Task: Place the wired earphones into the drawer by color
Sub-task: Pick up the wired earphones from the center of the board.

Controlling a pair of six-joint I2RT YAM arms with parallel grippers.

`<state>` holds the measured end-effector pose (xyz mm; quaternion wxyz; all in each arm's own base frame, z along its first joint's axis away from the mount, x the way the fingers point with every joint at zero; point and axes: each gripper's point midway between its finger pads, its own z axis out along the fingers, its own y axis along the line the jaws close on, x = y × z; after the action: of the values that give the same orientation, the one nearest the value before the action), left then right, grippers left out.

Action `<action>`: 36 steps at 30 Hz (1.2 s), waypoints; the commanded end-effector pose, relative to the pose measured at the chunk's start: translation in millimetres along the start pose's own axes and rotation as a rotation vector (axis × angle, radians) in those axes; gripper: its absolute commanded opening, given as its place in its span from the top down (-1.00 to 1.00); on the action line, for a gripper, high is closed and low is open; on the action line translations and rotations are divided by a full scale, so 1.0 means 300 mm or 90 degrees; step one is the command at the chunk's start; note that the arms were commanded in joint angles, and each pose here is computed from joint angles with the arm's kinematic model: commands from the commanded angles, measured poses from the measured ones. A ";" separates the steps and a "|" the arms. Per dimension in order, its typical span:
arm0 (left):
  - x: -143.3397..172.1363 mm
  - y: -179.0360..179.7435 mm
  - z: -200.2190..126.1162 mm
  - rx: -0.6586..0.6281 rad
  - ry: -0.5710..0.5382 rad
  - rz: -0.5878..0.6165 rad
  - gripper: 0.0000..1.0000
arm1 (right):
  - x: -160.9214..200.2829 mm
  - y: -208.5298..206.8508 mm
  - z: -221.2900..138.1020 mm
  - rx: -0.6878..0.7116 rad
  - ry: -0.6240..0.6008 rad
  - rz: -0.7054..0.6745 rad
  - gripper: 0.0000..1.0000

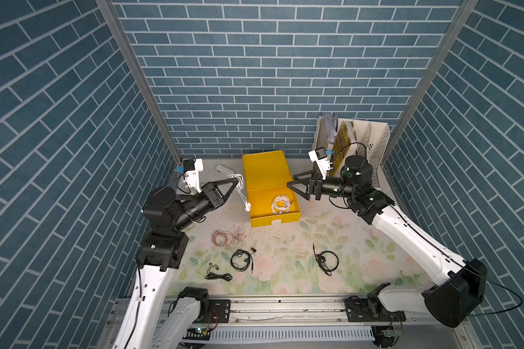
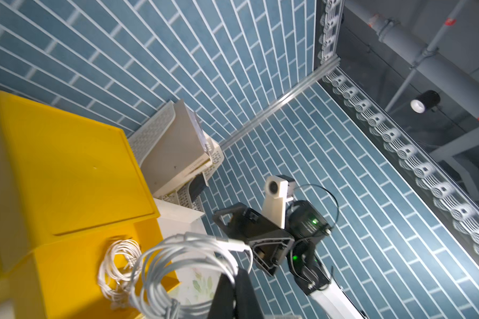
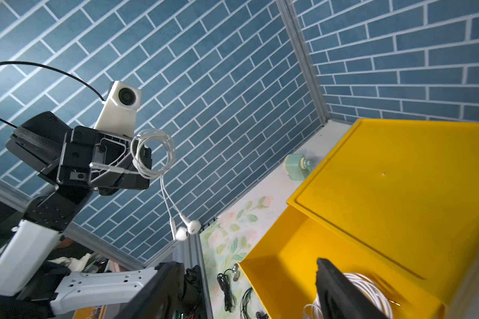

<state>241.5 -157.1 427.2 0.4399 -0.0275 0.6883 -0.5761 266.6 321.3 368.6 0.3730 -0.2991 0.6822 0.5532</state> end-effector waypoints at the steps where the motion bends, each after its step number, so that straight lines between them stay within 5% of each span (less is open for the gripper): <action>1: 0.020 -0.075 0.035 0.063 -0.004 0.005 0.90 | -0.016 0.038 0.024 -0.084 -0.017 0.025 -0.61; 12: 0.147 -0.135 0.164 0.124 0.059 -0.005 0.93 | -0.024 0.080 0.044 -0.196 -0.036 0.084 -0.61; 36: 0.220 -0.110 0.240 0.123 0.090 -0.014 0.96 | 0.043 0.118 0.132 -0.254 0.001 0.114 -0.57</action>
<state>232.0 -257.9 419.3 0.3756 0.0408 0.6655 -0.6438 247.0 365.6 361.1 0.2547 -0.2852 0.6057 0.6979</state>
